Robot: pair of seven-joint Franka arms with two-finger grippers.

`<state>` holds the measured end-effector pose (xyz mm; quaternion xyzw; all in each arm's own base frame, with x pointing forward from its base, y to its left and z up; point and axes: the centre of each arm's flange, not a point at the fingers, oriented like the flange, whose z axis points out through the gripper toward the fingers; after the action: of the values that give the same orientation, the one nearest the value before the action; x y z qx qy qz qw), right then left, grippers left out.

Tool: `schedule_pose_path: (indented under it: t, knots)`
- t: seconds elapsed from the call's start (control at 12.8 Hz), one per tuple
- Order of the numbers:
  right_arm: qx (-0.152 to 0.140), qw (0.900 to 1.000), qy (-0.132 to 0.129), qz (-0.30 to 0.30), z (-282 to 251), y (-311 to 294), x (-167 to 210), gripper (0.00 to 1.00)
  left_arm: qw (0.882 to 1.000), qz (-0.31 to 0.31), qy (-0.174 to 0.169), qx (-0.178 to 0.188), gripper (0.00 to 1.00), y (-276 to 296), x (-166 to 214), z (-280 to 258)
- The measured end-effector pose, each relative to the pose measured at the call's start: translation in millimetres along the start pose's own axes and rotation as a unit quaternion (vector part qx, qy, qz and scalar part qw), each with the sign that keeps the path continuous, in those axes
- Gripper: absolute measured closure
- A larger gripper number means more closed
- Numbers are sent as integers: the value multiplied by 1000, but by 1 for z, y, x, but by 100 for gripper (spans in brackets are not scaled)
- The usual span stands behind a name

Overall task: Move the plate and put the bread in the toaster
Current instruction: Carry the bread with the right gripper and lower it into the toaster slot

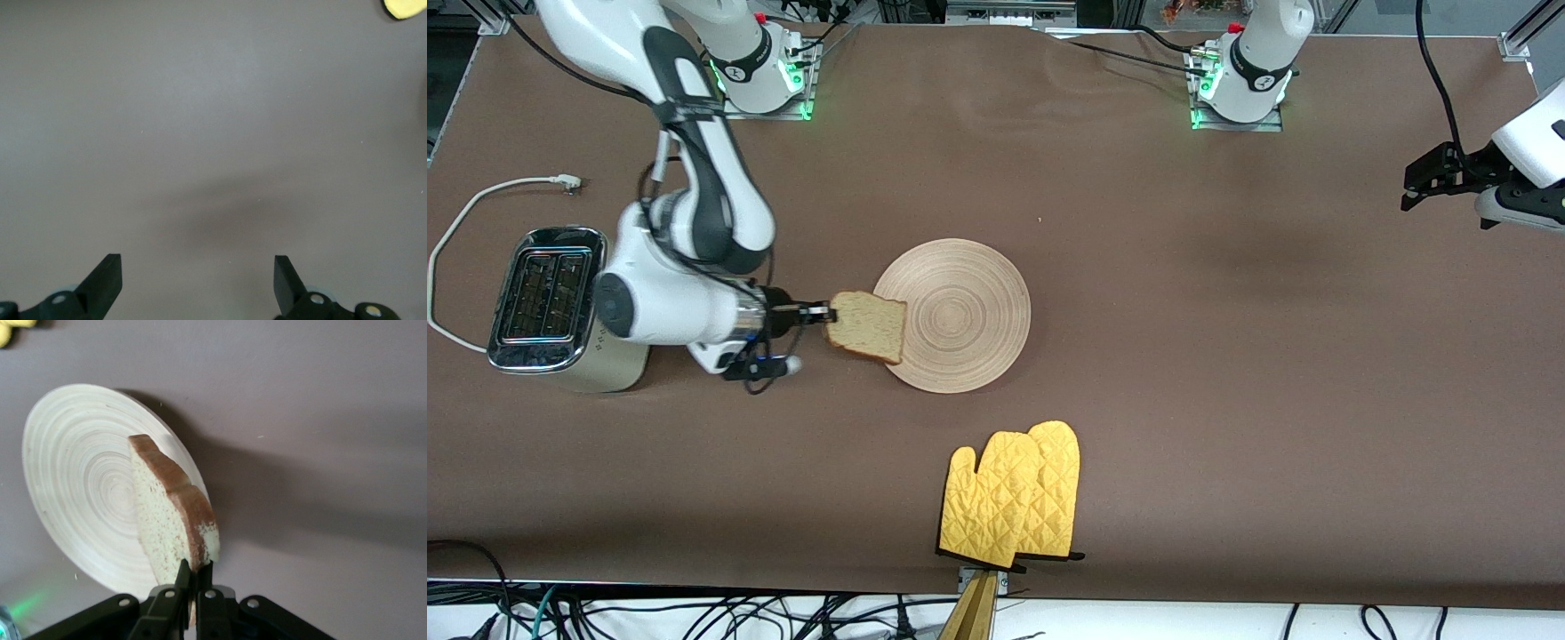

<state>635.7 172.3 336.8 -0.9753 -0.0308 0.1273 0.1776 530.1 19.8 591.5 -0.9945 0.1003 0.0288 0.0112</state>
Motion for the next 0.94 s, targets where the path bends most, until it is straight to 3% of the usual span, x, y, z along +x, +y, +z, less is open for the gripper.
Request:
schedule_pose_path:
  t: [0.16, 0.39, 0.7, 0.94]
  knots:
    - [-49, 999, 7, -10, -54, 12, -1, 95, 1000, -11, -2, 0, 0, 2, 0, 0]
    - [-148, 989, 29, -10, -104, 42, -5, 95, 1000, -13, -6, -1, 0, 2, -1, 0]
    - [-273, 962, 21, 11, -159, 114, -23, 95, 1000, -14, -14, -3, 0, 3, -3, 2]
    - [-325, 945, 5, 17, -203, 147, -49, 95, 1000, -16, -17, -3, 0, 3, -3, 2]
